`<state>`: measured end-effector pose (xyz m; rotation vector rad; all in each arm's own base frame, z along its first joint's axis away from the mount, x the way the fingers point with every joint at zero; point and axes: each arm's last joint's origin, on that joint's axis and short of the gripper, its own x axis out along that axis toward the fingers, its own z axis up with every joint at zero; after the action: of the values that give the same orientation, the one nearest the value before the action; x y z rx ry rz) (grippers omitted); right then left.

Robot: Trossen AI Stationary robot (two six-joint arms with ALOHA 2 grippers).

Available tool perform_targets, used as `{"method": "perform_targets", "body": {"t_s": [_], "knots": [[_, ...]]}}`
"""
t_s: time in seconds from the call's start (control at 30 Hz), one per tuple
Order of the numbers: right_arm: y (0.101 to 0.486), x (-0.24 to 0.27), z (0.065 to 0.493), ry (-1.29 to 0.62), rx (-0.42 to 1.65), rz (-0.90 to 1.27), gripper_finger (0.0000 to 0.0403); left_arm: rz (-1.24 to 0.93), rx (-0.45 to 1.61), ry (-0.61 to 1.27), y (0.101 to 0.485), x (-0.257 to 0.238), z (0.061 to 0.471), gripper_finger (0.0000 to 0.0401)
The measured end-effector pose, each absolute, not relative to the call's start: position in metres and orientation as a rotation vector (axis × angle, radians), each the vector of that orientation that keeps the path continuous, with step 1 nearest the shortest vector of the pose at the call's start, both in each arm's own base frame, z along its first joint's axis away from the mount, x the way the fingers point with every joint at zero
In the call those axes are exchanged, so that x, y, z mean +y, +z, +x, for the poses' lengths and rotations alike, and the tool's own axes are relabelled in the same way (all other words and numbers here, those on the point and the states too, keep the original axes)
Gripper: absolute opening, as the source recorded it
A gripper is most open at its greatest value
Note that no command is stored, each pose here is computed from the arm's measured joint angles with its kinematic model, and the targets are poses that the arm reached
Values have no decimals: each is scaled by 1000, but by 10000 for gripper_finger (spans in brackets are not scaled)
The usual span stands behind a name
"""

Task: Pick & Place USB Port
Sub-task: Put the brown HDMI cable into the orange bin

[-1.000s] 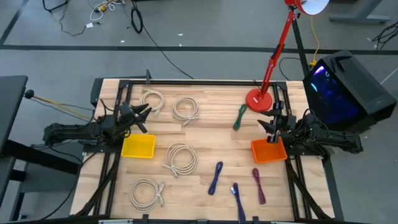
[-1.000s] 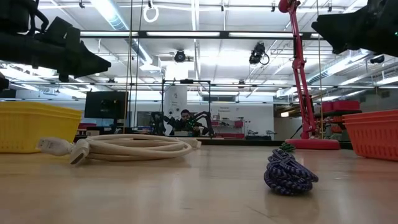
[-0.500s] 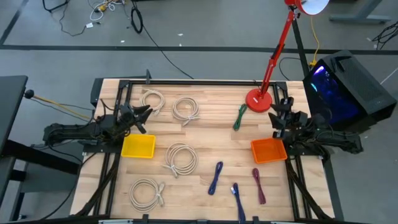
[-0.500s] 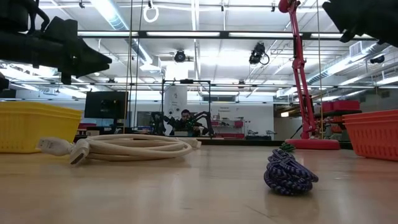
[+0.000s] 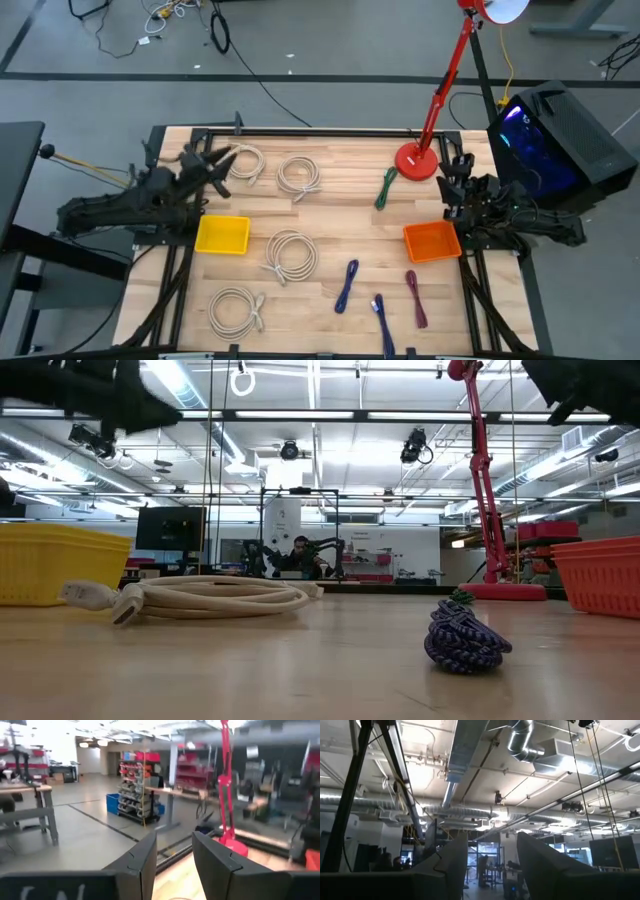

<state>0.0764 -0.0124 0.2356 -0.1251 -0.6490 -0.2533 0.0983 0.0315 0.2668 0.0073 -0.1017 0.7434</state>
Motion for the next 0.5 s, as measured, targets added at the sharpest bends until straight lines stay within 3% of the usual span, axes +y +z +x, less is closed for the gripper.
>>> {"method": "perform_targets", "body": {"t_s": [0.2, 0.33, 0.5], "knots": [[248, -13, 90, -213, -544, -148, 174, 254, 470, 841, 312, 69, 156, 131], [247, -12, 102, -107, -483, -146, 174, 253, 878, 811, 291, 112, 180, 131], [248, -9, 106, -2, -500, -156, 174, 77, 1054, 685, 247, 157, 185, 131]]}}
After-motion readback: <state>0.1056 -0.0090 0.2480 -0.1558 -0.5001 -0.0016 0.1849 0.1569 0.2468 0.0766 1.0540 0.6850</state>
